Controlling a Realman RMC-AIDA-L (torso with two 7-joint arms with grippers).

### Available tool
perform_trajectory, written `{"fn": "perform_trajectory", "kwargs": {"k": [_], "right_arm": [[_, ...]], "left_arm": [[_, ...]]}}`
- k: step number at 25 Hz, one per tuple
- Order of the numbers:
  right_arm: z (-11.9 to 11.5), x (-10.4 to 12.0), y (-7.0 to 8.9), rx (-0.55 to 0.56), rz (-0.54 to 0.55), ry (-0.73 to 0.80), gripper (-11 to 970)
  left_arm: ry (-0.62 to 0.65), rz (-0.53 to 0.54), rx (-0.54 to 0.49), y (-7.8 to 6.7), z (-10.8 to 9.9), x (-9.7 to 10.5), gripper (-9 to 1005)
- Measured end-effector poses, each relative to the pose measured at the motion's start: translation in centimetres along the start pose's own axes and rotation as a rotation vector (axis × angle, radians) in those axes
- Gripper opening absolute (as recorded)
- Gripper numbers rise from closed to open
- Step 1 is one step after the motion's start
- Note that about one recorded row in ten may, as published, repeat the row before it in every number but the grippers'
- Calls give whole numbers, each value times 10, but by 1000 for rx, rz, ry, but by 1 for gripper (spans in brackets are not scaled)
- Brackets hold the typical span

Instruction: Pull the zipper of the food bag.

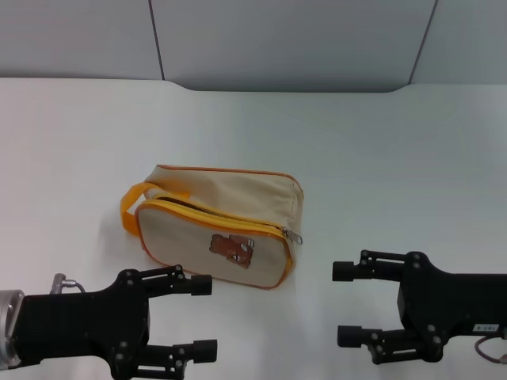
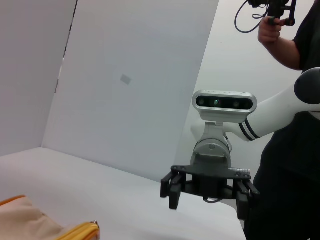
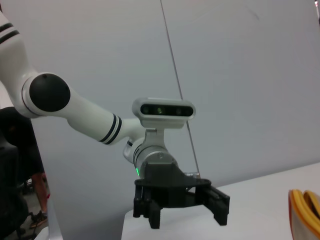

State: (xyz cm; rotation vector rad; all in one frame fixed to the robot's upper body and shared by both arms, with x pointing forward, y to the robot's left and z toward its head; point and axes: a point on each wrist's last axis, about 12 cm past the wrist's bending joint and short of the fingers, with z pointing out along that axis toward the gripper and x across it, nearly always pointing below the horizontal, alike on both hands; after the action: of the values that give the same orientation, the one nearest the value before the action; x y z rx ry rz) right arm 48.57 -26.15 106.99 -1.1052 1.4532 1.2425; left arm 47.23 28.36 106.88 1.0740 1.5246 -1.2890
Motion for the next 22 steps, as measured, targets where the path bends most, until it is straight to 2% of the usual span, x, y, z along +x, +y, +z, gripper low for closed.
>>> {"fn": "perform_trajectory", "kwargs": {"k": [22], "right_arm": [[6, 1, 0, -17, 2, 15, 776]], "left_arm": [[-6, 14, -11, -1, -2, 1, 824]]}}
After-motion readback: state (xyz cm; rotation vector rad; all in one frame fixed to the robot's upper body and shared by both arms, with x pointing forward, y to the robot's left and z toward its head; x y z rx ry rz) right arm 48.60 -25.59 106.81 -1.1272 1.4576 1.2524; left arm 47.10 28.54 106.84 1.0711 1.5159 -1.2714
